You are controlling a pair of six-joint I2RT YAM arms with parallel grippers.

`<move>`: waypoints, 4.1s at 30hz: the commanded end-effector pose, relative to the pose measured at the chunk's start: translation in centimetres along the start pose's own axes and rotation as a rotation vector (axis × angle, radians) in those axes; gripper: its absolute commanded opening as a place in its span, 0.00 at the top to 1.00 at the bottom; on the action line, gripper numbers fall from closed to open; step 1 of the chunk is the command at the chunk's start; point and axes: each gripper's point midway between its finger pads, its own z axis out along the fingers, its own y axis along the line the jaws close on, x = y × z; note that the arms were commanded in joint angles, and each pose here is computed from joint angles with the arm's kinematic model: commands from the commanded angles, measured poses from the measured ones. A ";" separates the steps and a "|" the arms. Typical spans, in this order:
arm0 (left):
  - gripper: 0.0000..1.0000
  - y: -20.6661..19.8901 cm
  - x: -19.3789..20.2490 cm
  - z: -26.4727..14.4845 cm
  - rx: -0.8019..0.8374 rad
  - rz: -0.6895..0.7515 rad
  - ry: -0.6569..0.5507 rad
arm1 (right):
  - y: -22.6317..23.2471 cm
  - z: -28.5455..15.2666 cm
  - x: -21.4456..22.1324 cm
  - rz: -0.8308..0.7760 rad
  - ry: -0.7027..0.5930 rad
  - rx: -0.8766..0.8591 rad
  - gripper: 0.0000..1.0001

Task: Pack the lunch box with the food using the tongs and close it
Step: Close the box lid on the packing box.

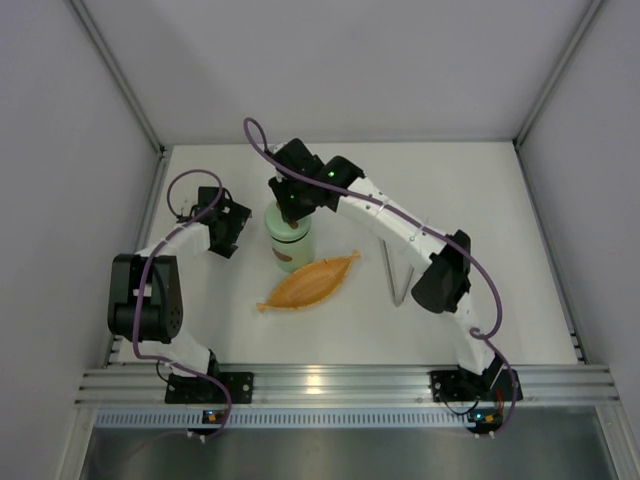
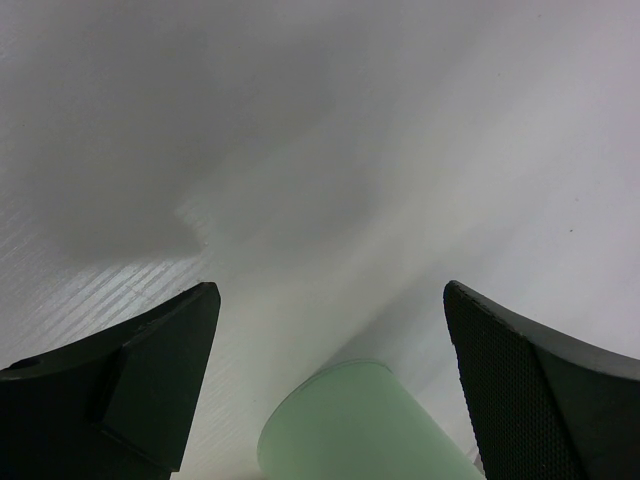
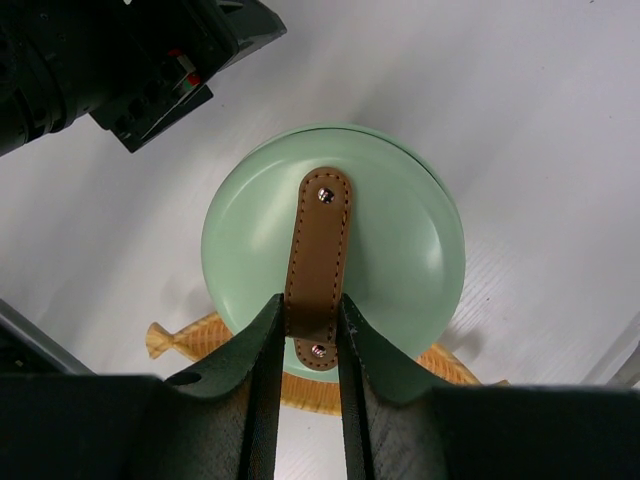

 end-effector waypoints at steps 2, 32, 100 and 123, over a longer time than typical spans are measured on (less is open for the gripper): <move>0.02 -0.9 -0.2 0.0 0.038 -0.005 -0.009 | -1.2 -4.7 -2.0 0.002 -0.066 0.024 0.85; 0.02 -0.6 0.3 0.4 0.030 -0.006 0.008 | -0.4 -1.1 0.8 -0.005 0.046 -0.023 0.86; 0.02 0.0 1.0 1.7 0.019 -0.004 0.033 | -2.5 5.1 7.3 -0.187 0.219 0.188 0.53; 0.02 -0.4 0.7 1.3 0.030 0.006 0.027 | -1.4 3.1 9.1 -0.095 0.154 0.183 0.54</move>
